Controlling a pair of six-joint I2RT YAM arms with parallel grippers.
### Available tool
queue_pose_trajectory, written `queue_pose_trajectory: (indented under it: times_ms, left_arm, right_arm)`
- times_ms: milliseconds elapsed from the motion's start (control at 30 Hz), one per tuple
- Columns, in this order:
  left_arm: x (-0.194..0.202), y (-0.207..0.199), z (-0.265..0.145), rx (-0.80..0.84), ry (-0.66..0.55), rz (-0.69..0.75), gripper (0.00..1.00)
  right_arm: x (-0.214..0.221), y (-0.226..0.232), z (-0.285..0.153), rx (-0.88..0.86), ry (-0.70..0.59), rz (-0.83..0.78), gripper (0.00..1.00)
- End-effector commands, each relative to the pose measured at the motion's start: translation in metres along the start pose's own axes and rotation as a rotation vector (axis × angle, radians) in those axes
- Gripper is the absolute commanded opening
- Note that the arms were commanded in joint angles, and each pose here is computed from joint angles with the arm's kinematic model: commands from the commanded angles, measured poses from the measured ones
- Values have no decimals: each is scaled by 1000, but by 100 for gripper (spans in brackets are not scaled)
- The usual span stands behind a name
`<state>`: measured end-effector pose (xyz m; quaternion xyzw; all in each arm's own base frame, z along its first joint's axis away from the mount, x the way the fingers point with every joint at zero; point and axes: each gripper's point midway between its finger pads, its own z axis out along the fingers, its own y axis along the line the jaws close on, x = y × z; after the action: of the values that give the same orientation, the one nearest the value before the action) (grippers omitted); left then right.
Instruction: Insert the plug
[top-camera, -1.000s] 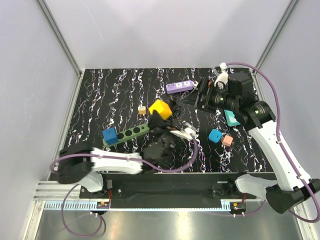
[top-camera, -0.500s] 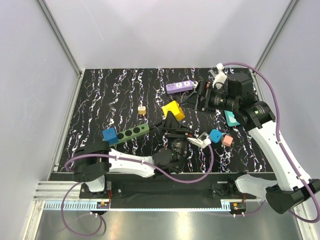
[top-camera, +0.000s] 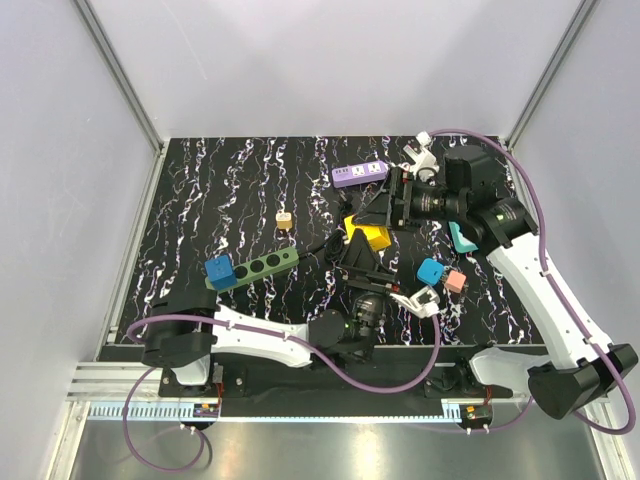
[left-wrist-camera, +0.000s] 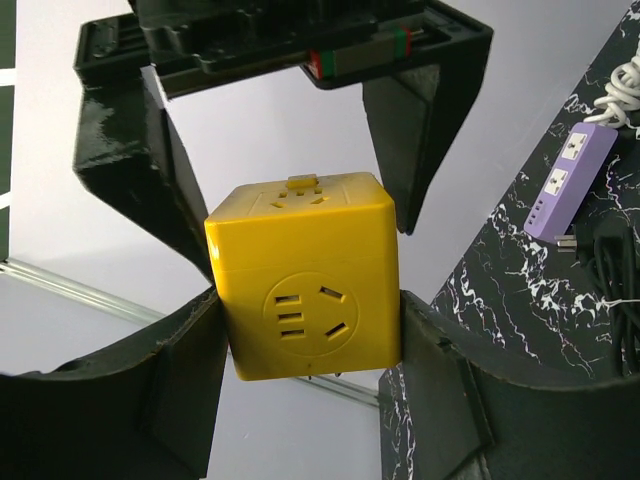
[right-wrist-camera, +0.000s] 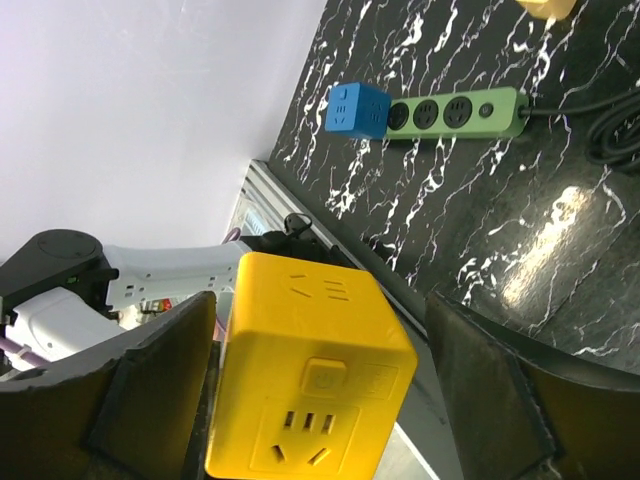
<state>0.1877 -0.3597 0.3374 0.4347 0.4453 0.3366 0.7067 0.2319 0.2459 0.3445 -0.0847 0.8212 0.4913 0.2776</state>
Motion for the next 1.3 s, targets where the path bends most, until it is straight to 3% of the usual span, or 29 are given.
queue_pose_trajectory:
  times_ms: [0,100,167,267,300,333,400,600,800,1100,1267]
  left_arm:
    - [12,71,-4,-213,-2,-426,0]
    - [10,70,-4,-212,-7,-420,0]
    - [9,68,-4,-211,-12,-411,0]
    - [10,66,-5,-204,-5,-407,0]
    - [11,64,-5,-199,5,-405,3]
    - [11,62,-5,-194,11,-400,16]
    - [14,54,-6,-179,31,-405,59]
    - [42,38,-16,-130,157,-560,87]
    - [70,27,-32,-95,271,-693,99]
    - [83,27,-42,-94,388,-859,99]
    - [56,88,-26,-152,323,-1056,99]
  right_arm:
    - [2,14,-10,-59,-15,-18,87]
    - [3,24,-16,-92,-30,-26,63]
    - [4,33,-18,-148,-38,-17,35]
    - [4,43,-21,-205,-62,-5,10]
    - [4,46,-23,-216,-73,-9,5]
    - [3,46,-23,-219,-80,-1,0]
    - [-1,48,-23,-224,-98,-6,0]
    - [-21,46,-14,-203,-136,3,0]
    - [-52,37,10,-167,-160,17,0]
    - [-106,14,31,-44,-289,-35,0]
    - [-119,-7,20,75,-386,-97,0]
